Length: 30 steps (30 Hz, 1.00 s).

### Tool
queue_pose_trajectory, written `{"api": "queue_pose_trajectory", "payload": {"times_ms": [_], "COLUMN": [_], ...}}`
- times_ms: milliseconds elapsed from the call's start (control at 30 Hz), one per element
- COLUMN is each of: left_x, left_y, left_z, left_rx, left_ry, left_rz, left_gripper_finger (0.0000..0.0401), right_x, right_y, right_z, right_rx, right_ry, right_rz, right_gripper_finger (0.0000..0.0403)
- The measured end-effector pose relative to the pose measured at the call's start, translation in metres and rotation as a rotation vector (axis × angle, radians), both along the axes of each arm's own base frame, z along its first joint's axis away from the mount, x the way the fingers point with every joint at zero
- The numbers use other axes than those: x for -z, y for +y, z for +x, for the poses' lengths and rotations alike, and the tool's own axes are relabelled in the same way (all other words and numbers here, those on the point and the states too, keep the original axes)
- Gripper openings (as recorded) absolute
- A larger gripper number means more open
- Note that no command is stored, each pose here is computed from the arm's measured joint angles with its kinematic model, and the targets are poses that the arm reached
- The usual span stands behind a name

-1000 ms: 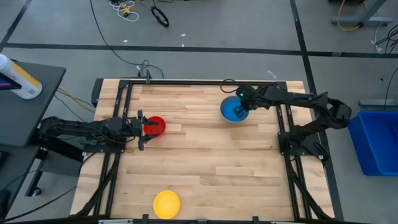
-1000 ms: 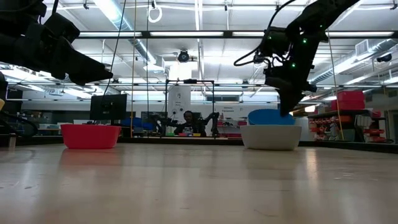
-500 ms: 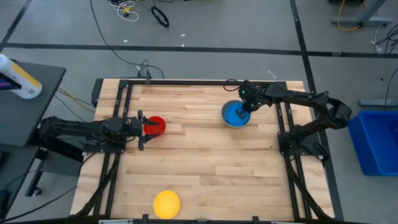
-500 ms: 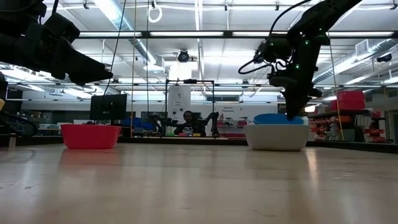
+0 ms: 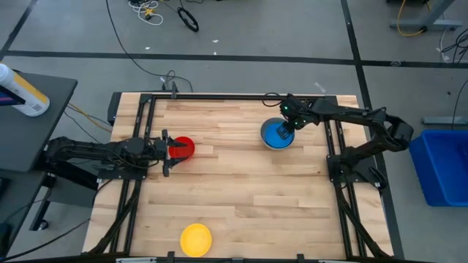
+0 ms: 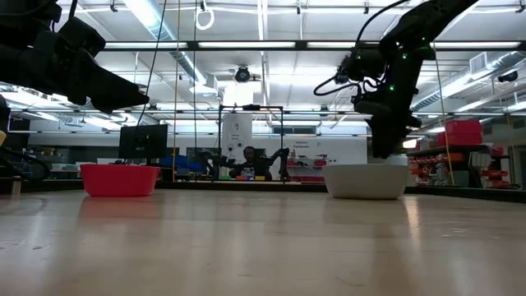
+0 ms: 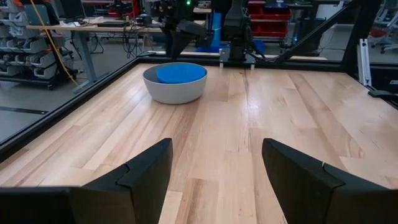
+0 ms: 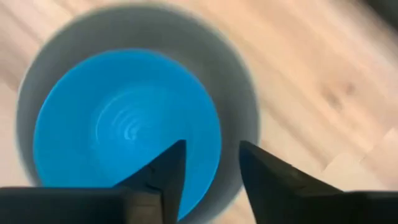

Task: Nest bowls inside each other
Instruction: Stack the red bowl on the blue bowl

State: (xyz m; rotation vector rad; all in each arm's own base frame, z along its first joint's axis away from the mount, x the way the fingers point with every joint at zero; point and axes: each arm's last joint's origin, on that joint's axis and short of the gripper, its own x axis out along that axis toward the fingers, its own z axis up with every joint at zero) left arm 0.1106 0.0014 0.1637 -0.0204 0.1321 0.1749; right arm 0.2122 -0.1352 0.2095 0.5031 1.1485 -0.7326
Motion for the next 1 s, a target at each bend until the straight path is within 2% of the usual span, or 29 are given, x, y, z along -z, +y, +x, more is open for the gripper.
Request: {"api": "queue_pose_trajectory", "payload": {"times_ms": [100, 167, 300, 433, 600, 733, 1000], "left_x": [0.000, 0.000, 0.002, 0.007, 0.014, 0.008, 0.005], "left_y": [0.000, 0.000, 0.002, 0.005, 0.005, 0.004, 0.001], "left_z": [0.000, 0.000, -0.001, -0.002, 0.002, 0.012, 0.044], "left_rx": [-0.002, -0.011, -0.055, -0.186, -0.203, -0.230, -0.254], "left_ry": [0.000, 0.000, 0.016, 0.065, 0.154, 0.265, 0.526], "left_rz": [0.001, 0.002, 0.008, -0.027, -0.091, -0.142, -0.242], "left_gripper_finger": [0.0256, 0.0256, 0.0256, 0.0256, 0.0256, 0.0256, 0.0256], "right_x": [-0.004, -0.008, -0.016, -0.022, -0.024, -0.023, -0.022], "right_y": [0.001, 0.003, 0.015, 0.034, 0.053, 0.064, 0.079], "right_z": [0.007, 0.017, 0.039, 0.057, 0.066, 0.067, 0.070], "right_rx": [-0.051, -0.098, -0.227, -0.333, -0.402, -0.408, -0.466], "right_ry": [-0.038, -0.113, -0.323, -0.459, -0.484, -0.468, -0.457], "right_rz": [-0.077, -0.111, -0.088, -0.076, -0.074, -0.067, -0.061], "right_gripper_finger": [0.0184, 0.0190, 0.0193, 0.0187, 0.0178, 0.0175, 0.0173]}}
